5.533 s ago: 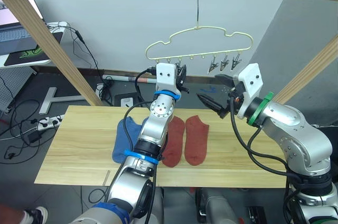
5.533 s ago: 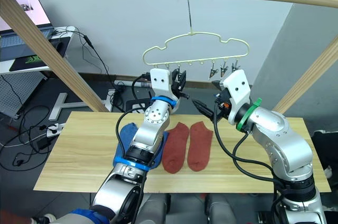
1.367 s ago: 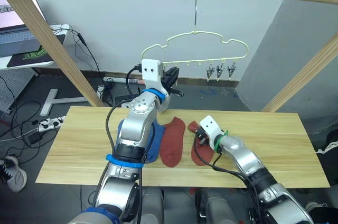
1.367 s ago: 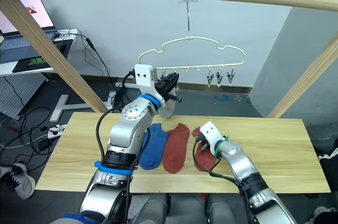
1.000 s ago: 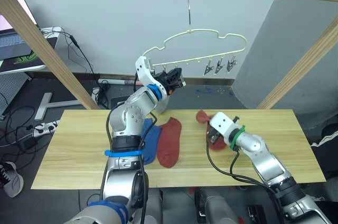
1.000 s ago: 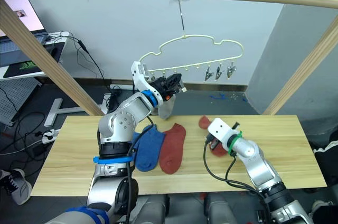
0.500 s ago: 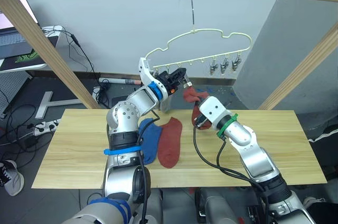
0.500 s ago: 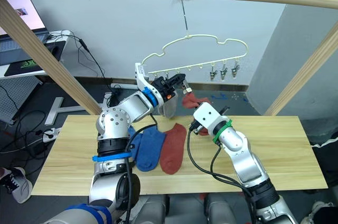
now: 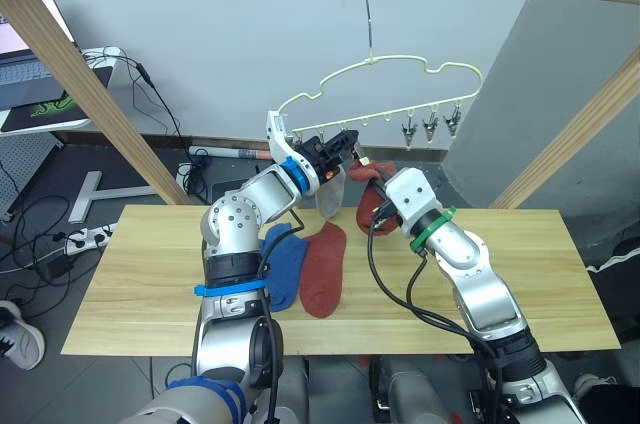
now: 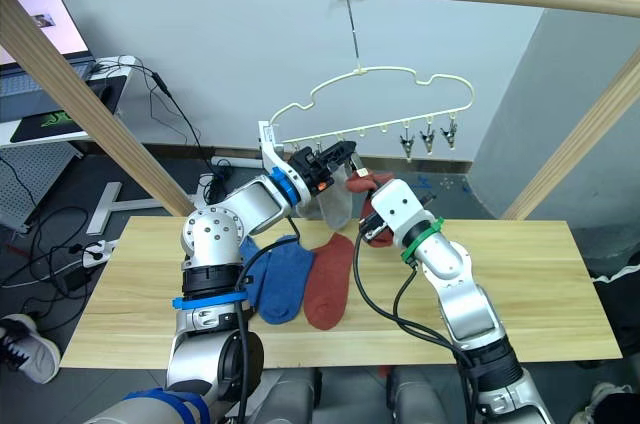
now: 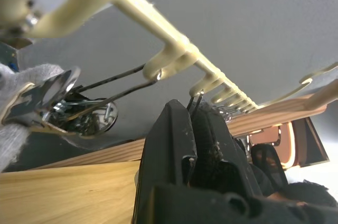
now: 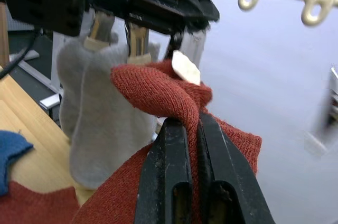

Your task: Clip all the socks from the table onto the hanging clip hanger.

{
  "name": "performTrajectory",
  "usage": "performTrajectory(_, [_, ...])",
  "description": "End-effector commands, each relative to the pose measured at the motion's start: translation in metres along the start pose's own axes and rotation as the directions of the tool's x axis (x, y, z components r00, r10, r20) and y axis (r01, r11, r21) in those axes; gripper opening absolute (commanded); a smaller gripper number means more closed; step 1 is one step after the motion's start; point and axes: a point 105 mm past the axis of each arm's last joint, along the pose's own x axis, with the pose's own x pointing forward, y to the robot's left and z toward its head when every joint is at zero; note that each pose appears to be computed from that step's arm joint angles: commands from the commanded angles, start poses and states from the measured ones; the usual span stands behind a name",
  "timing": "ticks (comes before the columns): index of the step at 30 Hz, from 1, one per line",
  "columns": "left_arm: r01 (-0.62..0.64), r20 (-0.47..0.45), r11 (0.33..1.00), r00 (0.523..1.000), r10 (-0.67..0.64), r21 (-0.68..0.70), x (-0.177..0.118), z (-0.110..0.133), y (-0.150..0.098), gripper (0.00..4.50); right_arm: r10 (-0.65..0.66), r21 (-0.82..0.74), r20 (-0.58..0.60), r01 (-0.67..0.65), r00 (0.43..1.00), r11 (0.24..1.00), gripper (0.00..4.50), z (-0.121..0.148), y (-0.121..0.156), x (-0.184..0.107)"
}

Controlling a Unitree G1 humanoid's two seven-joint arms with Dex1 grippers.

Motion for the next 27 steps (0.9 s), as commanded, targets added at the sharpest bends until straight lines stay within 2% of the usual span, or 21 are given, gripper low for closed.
performTrajectory(1, [0.060,0.025,0.998,0.998,-0.061,0.024,-0.001,0.007,-0.015,0.00,-0.012,0.007,0.058,0.012,0.998,1.000,0.02,0.015,-0.006,0.001])
performTrajectory(2, [0.068,0.027,0.997,0.997,-0.069,0.022,-0.001,0.008,-0.016,0.00,-0.013,0.009,0.059,0.012,0.998,1.000,0.02,0.015,-0.006,0.001])
performTrajectory(5, [0.086,0.033,0.996,0.996,-0.086,0.014,-0.003,0.009,-0.018,0.82,-0.011,0.016,0.063,0.010,0.998,1.000,0.00,0.015,-0.006,0.001])
performTrajectory(15, [0.102,0.048,0.995,0.994,-0.102,0.003,-0.009,0.017,-0.021,3.97,-0.002,0.040,0.057,0.000,0.998,0.999,0.00,0.013,-0.006,0.001])
performTrajectory(17, [0.085,0.035,0.996,0.996,-0.085,0.014,-0.016,0.018,-0.017,4.47,0.001,0.071,0.043,-0.005,0.999,0.997,0.00,0.010,-0.005,0.003])
performTrajectory(20, [0.060,0.013,0.998,0.998,-0.061,0.031,-0.037,0.020,-0.012,4.47,0.004,0.188,0.015,-0.007,1.000,0.982,0.00,0.005,-0.004,0.007])
performTrajectory(23, [0.060,-0.027,0.996,0.998,-0.058,0.072,-0.060,0.021,-0.015,4.50,0.053,0.281,0.012,-0.055,0.999,0.958,0.76,0.006,0.001,0.012])
performTrajectory(27, [-0.004,-0.110,0.983,0.994,0.025,0.185,-0.087,0.014,-0.006,4.50,0.132,0.409,-0.002,-0.120,0.991,0.904,2.13,0.005,0.013,0.012])
